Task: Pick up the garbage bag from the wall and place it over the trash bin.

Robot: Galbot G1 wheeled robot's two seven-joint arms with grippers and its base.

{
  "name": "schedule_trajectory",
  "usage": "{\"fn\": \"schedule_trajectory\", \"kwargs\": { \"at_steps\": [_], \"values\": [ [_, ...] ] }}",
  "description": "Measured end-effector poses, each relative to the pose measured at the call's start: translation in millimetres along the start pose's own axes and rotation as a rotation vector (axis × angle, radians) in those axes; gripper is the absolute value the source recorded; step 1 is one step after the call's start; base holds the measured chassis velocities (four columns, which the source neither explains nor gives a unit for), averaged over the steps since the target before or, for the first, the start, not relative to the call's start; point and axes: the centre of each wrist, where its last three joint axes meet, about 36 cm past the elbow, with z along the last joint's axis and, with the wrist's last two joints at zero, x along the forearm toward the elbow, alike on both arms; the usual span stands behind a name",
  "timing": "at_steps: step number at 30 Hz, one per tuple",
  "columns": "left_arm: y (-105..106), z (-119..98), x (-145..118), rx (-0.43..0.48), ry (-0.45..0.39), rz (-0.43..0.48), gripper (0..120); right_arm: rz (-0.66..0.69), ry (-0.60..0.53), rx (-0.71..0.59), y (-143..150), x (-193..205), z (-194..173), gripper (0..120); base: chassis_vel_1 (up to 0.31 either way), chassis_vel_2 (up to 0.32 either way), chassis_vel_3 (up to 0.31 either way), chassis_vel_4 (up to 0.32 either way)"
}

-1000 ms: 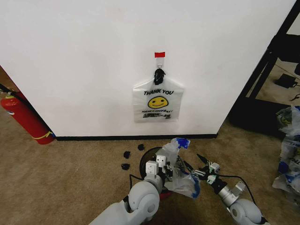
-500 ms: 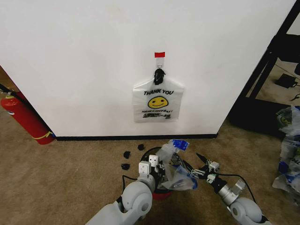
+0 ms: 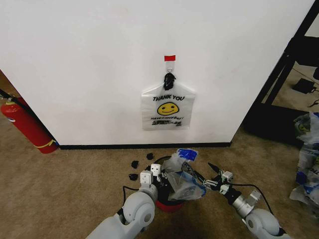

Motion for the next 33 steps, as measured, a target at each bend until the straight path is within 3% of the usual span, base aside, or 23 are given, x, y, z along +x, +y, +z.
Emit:
{"fn": "schedule_trajectory", "kwargs": {
  "at_steps": [8, 15, 22, 26, 33],
  "values": [
    [-3, 8, 0, -0.024, -0.007, 0.019, 0, 0.009, 0.023, -0.008, -2, 3, -8, 100, 0.000, 0.000, 0.000, 0.000],
    [-9, 12, 0, -0.043, -0.013, 0.042, 0, 0.133, 0.121, -0.057, 15, -5, -40, 100, 0.000, 0.000, 0.000, 0.000],
    [-17, 11, 0, -0.054, -0.021, 0.065, 0, 0.075, 0.201, -0.047, 15, -16, -62, 100, 0.000, 0.000, 0.000, 0.000],
    [-19, 11, 0, -0.054, -0.023, 0.068, 0, 0.027, 0.316, -0.081, 14, -25, -81, 100, 0.000, 0.000, 0.000, 0.000],
    [-19, 10, -1, -0.055, -0.028, 0.064, 0, 0.060, 0.409, -0.155, 10, -45, -99, 100, 0.000, 0.000, 0.000, 0.000]
  ]
}}
